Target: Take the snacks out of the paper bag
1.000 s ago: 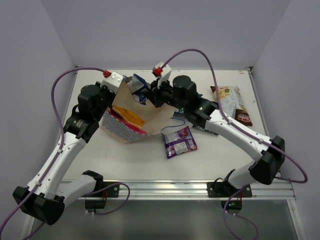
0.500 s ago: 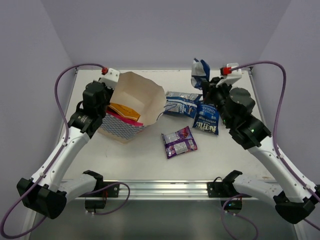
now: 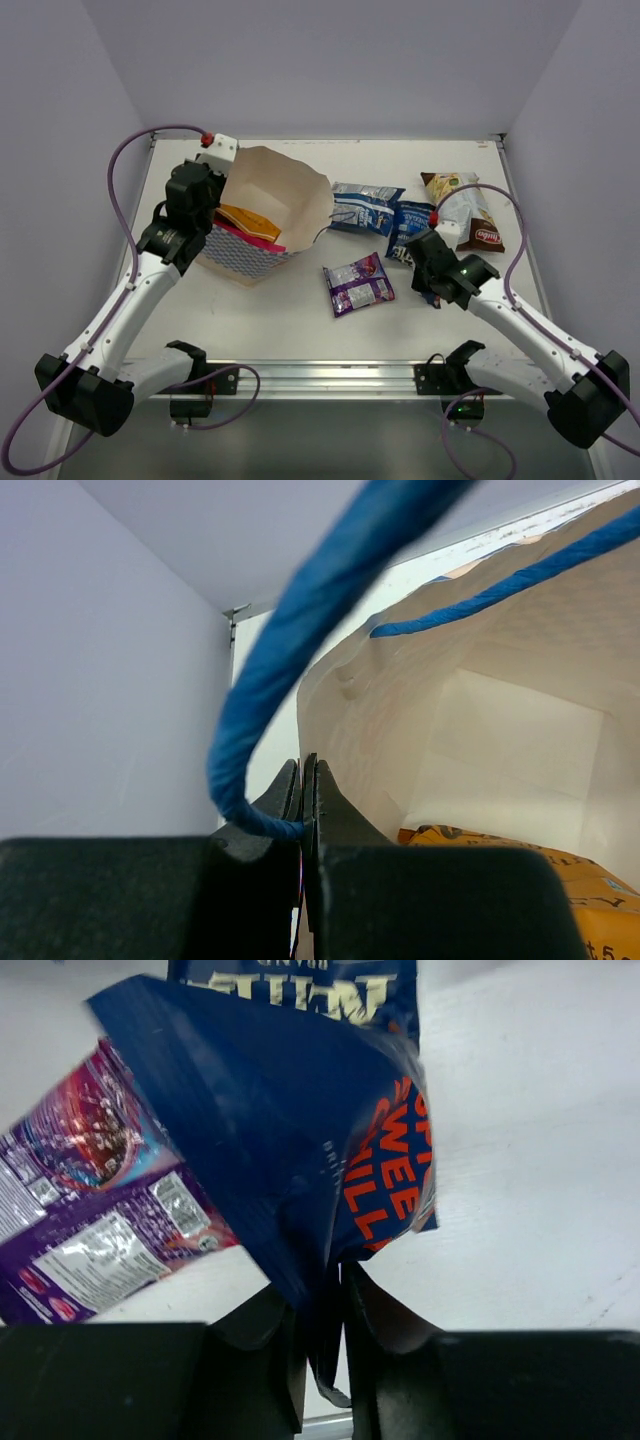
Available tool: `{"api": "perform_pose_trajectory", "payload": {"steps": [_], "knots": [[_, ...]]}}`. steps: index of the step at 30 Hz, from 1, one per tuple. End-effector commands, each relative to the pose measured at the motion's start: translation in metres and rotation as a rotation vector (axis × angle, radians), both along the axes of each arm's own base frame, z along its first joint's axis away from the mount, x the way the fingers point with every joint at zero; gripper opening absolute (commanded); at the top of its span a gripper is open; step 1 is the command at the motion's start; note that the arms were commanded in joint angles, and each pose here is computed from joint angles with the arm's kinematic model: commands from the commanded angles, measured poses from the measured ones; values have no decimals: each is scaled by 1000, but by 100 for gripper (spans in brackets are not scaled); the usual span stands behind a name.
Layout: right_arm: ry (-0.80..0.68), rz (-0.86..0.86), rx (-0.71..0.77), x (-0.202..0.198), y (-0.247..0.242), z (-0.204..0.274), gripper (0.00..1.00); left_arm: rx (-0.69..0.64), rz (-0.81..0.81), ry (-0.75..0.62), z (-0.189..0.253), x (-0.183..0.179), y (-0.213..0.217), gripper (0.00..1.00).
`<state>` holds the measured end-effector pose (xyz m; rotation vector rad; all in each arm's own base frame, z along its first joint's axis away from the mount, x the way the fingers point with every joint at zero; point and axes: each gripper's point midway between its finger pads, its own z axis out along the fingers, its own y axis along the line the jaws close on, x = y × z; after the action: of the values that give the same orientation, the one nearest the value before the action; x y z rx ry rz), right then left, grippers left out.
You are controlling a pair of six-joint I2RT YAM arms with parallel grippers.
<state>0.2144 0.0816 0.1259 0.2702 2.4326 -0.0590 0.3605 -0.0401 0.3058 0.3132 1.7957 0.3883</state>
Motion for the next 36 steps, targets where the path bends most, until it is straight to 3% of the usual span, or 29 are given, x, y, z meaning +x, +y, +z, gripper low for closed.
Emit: {"api": "perform_pose_trajectory", "payload": {"steps": [1, 2, 3, 5, 9, 16, 19, 21, 25, 30, 36], "knots": [[39, 12, 112, -11, 18, -7, 23, -58, 0, -156, 50, 7, -1, 0], [34, 73, 147, -12, 29, -2, 43, -58, -6, -154, 49, 7, -2, 0], [8, 119, 173, -9, 38, 6, 55, -60, -18, -154, 49, 7, -4, 0], [-84, 252, 211, 1, 62, 40, 73, -60, -29, -160, 52, 6, -5, 0], [-227, 448, 208, 16, 99, 105, 90, -60, -63, -169, 55, 6, -10, 0], [-577, 774, 379, 34, 166, 237, 92, -58, -92, -167, 57, 3, -14, 0], [-600, 970, 450, 32, 212, 257, 92, -75, -134, -174, 60, 1, -21, 0], [-558, 1032, 476, 40, 245, 244, 92, -86, -158, -171, 60, 0, -25, 0], [-617, 1134, 532, 50, 304, 246, 93, -87, -159, -157, 57, -1, -26, 0], [-566, 1139, 557, 70, 350, 213, 96, -88, -160, -148, 56, -5, -24, 0], [-483, 1204, 577, 64, 400, 168, 97, -97, -175, -146, 56, -8, -27, 0]]}}
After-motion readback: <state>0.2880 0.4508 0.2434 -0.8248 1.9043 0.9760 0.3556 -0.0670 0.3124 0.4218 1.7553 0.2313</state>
